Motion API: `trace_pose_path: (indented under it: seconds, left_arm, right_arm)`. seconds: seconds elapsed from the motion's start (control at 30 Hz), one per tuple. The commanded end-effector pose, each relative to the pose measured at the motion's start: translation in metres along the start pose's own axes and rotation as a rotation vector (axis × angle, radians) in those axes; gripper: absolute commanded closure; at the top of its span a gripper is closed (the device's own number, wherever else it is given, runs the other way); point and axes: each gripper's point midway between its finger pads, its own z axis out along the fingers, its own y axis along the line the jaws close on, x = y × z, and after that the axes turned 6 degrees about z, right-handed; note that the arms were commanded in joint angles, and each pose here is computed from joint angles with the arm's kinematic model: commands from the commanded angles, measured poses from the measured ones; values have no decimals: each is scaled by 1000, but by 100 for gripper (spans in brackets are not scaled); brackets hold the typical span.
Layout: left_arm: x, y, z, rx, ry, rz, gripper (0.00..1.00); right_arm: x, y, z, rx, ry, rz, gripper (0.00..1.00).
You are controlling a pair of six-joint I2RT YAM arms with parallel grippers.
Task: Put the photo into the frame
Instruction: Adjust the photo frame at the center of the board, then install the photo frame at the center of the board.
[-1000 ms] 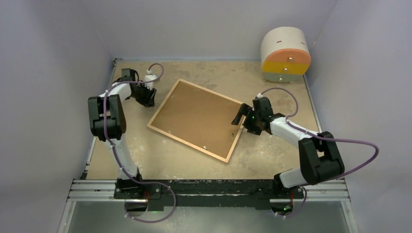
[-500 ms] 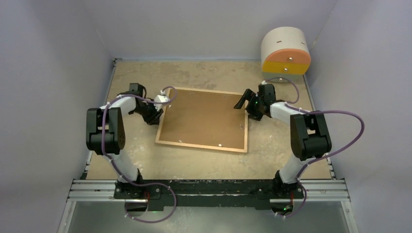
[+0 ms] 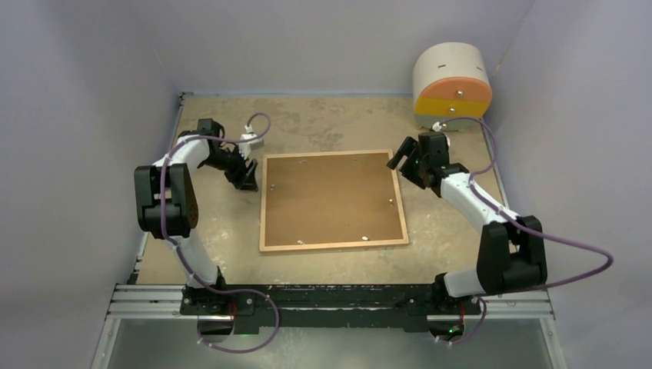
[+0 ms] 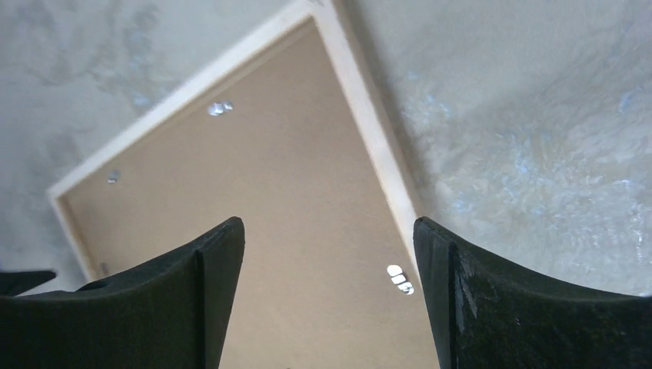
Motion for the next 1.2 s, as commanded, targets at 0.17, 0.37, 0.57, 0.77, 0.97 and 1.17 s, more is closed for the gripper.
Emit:
trace_pose_path:
  seconds: [0.17,0.37,0.57,0.77,0.97,1.17]
  left_arm:
    - [-15,40,39,30,-121,-301,47]
    - [-6,40,50,46,-115,-338,75]
    - [-1,41,56,48,-105,-351,86]
    - [5,41,58,38,-90,-350,92]
    - [9,41,59,27,-80,-345,94]
    - [8,42,58,24,-85,-340,95]
  right_arm:
    - [39,143,-5,-351,45,-116,24]
    - [118,225,16,-543,238,-187,39]
    - [195,271,39,-620,422,-250,46]
    - [245,283,59,-610,524,-274,54]
    - [254,277,65,-566,535,-272,55]
    - [261,270,74,-538,557,-260,57]
